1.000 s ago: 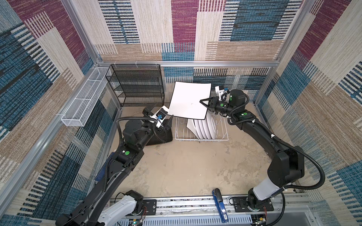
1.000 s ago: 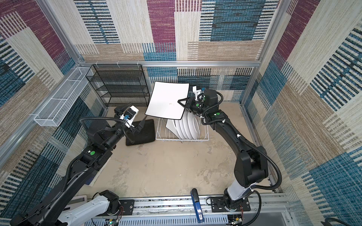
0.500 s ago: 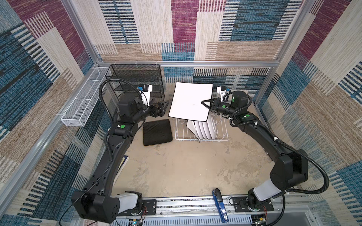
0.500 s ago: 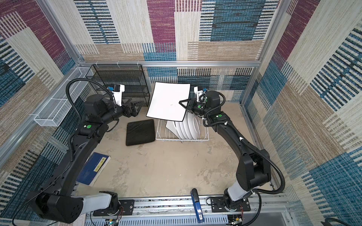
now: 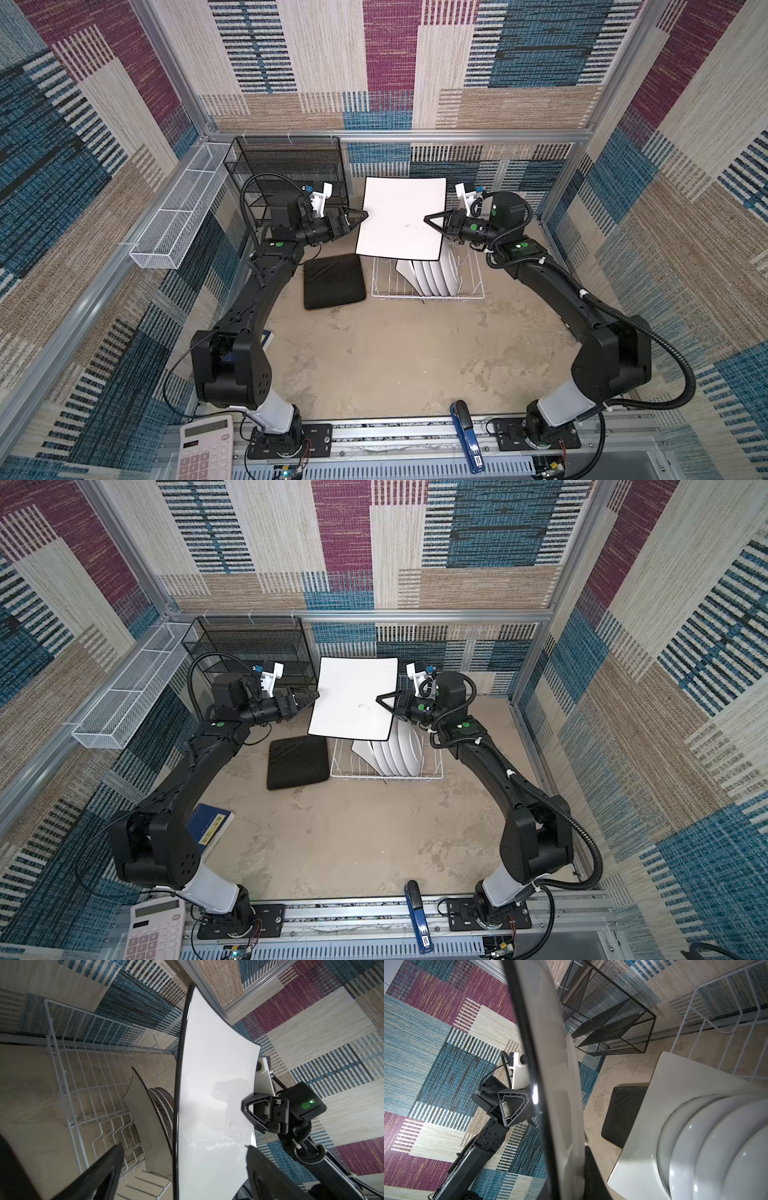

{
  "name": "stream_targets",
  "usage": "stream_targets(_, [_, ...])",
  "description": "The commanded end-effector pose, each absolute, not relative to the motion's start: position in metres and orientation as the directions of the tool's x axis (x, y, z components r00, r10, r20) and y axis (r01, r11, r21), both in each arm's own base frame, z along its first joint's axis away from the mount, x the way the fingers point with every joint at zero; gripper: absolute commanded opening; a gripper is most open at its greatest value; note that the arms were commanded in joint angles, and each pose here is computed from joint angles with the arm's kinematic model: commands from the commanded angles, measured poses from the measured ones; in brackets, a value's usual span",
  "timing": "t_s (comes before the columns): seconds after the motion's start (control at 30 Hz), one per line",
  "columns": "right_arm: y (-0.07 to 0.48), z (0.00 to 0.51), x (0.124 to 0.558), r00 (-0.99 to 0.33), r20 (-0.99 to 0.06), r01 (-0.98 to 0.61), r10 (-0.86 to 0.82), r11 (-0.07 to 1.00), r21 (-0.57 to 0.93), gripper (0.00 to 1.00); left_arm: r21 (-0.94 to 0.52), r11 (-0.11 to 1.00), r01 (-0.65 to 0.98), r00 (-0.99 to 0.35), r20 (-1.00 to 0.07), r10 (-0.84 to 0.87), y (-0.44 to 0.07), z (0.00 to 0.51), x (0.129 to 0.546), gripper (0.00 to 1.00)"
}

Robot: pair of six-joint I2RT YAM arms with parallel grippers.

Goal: Unload the plates from the dish rack
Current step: 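Hold the plate with the right gripper while the left gripper regrasps its opposite edge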

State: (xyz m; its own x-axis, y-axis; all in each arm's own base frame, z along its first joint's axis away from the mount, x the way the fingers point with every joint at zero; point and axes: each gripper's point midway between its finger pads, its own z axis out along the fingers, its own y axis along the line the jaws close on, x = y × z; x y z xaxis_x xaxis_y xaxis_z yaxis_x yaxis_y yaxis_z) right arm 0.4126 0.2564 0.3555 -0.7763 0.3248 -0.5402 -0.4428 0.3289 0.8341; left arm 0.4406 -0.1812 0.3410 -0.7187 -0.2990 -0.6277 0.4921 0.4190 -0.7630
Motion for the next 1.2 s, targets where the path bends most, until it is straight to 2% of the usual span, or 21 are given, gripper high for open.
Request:
stream_targets(0.0, [0.261,0.392,0.408,-0.697,-0.643,-0.59,0.318,0.255,0.766,0.0,-0.812,0.279,0.512,-0.77,-0.578,-0.27,-0.197,0.354,0.434,0.91])
stream_targets(0.13, [0.264,0.388,0.409,-0.712,-0.635,-0.587,0.3,0.243,0.772,0.0,-0.824,0.243,0.511,-0.796,-0.561,-0.229,-0.207,0.347,0.432,0.87])
stream_targets(0.23, [0.266,0.387,0.411,-0.714,-0.636,-0.588,0.295,0.241,0.772,0.0,-0.828,0.219,0.517,-0.807,-0.556,-0.2,-0.213,0.346,0.427,0.8])
stream_targets(0.7, [0.273,0.378,0.412,-0.729,-0.635,-0.594,0.256,0.224,0.773,0.0,-0.837,0.164,0.521,-0.825,-0.544,-0.152,-0.219,0.342,0.416,0.32])
stream_targets(0.93, [0.277,0.372,0.412,-0.74,-0.628,-0.587,0.241,0.225,0.778,0.0,-0.853,0.164,0.495,-0.841,-0.518,-0.156,-0.219,0.335,0.421,0.2])
stream_targets(1.17, [0.277,0.368,0.413,-0.741,-0.625,-0.58,0.245,0.237,0.78,0.0,-0.847,0.159,0.507,-0.834,-0.529,-0.157,-0.218,0.34,0.418,0.02])
